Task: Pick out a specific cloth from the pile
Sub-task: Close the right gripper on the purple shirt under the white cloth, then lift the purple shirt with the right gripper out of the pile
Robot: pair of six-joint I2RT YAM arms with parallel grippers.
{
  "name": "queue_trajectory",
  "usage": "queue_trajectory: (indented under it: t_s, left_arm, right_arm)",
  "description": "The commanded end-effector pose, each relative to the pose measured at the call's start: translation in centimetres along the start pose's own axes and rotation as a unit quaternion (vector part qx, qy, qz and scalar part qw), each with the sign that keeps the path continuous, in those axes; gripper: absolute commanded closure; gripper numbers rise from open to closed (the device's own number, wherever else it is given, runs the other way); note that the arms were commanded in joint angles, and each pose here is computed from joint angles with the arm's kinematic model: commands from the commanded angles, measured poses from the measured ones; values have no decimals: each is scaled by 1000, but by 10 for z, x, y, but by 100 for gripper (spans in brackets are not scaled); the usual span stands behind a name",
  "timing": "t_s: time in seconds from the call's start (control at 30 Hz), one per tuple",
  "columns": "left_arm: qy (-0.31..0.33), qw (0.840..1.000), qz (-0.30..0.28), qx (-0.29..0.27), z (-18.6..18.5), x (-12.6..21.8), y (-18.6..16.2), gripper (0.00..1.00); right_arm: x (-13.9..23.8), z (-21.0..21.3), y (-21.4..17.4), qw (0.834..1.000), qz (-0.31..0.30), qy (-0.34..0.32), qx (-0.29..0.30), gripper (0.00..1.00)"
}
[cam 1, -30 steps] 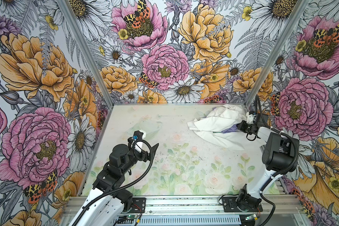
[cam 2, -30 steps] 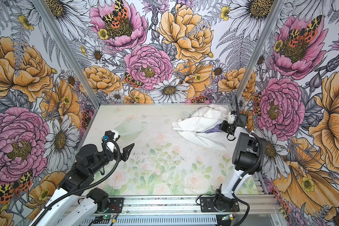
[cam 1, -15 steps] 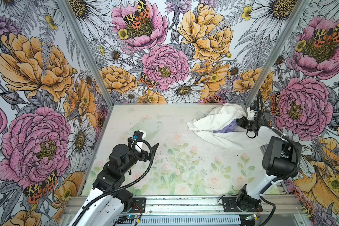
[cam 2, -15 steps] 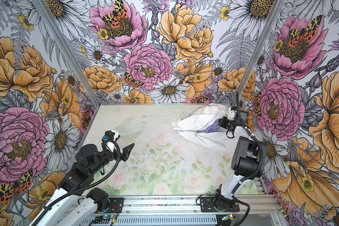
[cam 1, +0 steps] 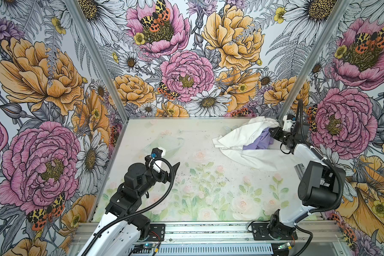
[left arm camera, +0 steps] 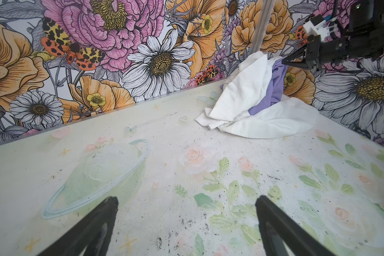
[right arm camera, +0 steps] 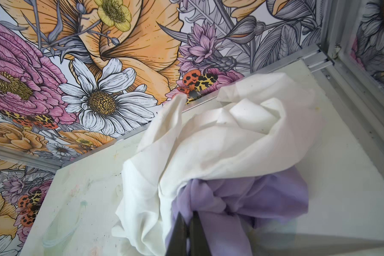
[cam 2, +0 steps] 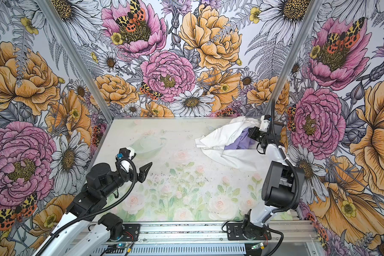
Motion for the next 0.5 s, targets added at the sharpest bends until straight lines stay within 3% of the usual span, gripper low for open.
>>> queue_trajectory:
  t_s: [0.0, 0.47]
  left_arm:
    - [13, 1000, 4, -5, 5, -2, -4, 1]
    - [13, 1000, 7, -5, 5, -3, -5, 1]
  right_arm:
    - [14, 15, 29, 998, -63, 20, 21, 100]
    - [40, 38, 61, 992, -116, 37, 37, 100]
Point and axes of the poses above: each gripper's point midway between its finger pads, its own x axis back along the fingers, its own z axis along the line the jaws close on, y = z × x, the point moved 6 cm from there along x, back along the fingers, and after that the axes turned 14 degrees about x, right-handed, at the moved point
